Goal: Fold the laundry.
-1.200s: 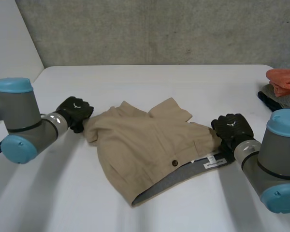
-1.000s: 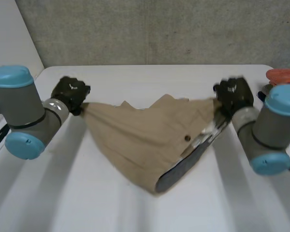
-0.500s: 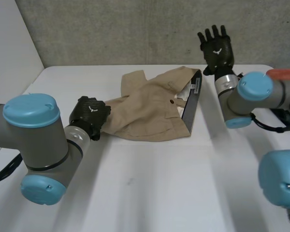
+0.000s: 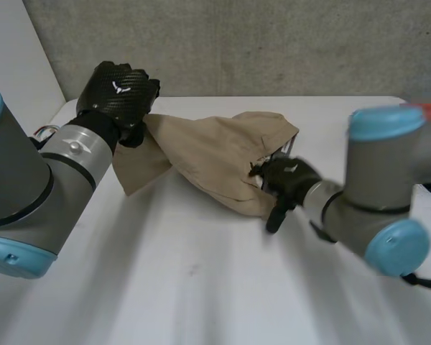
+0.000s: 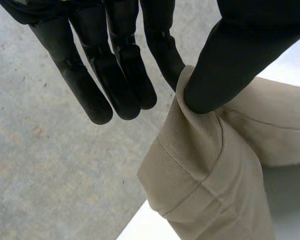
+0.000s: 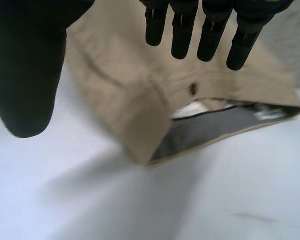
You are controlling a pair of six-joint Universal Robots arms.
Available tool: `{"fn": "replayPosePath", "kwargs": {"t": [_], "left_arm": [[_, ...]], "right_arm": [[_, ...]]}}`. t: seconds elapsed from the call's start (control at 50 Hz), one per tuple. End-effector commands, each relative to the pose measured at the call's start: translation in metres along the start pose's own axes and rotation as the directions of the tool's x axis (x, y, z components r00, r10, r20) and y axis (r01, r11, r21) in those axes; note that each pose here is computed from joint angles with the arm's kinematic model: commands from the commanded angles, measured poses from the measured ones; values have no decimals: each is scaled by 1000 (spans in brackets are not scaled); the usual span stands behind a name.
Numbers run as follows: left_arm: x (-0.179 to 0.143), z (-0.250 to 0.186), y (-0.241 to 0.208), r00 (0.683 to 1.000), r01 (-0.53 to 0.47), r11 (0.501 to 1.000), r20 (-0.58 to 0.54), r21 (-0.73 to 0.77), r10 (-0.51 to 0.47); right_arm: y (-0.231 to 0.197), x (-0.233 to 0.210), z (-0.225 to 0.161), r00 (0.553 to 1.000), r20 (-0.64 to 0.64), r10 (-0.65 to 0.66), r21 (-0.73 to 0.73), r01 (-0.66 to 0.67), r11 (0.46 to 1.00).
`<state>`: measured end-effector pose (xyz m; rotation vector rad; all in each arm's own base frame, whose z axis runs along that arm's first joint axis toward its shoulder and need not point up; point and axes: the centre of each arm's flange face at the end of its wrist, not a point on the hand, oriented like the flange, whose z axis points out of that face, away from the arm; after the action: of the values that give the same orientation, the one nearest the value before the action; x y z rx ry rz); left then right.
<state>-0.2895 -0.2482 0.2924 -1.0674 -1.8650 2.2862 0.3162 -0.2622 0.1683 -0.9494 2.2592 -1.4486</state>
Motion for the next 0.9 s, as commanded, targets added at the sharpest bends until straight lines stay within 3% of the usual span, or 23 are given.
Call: {"fn": "replayPosePath", "kwargs": {"t": [0.02, 0.14, 0.22, 0.36, 0.46, 0.56, 0.7, 0.78, 0.9], "left_arm": [[1, -2, -7, 1000, 12, 1000, -8, -7, -12], [1, -4, -7, 1000, 29, 999, -7, -16, -29], [-1, -6, -5, 1000, 23, 999, 4, -31, -23], [-10, -18, 24, 998, -43, 979, -43, -198, 35], [-22, -41, 14, 989, -95, 960, -136, -265, 61], [-41, -58, -32, 994, -40, 984, -109, -172, 22], [-61, -68, -83, 991, 131, 991, -34, 4, -130], [-50, -44, -61, 984, 163, 984, -55, -70, -167], [-26, -3, -16, 985, 116, 974, -106, -196, -139]], "right_arm": [[26, -14, 36, 997, -76, 25, 59, -20, 998], [19, -6, 43, 984, -169, 62, 126, -41, 991], [1, -4, 27, 983, -175, 55, 158, -27, 987], [-80, 38, -53, 955, -276, -108, 271, 185, 944], [-127, 56, -114, 891, -314, -329, 271, 416, 868], [-161, 62, -140, 895, -354, -270, 351, 395, 849], [-167, 65, -132, 923, -326, -203, 383, 326, 864], [-151, 61, -109, 934, -289, -210, 330, 303, 894], [-125, 69, -70, 935, -289, -207, 233, 278, 932]]}}
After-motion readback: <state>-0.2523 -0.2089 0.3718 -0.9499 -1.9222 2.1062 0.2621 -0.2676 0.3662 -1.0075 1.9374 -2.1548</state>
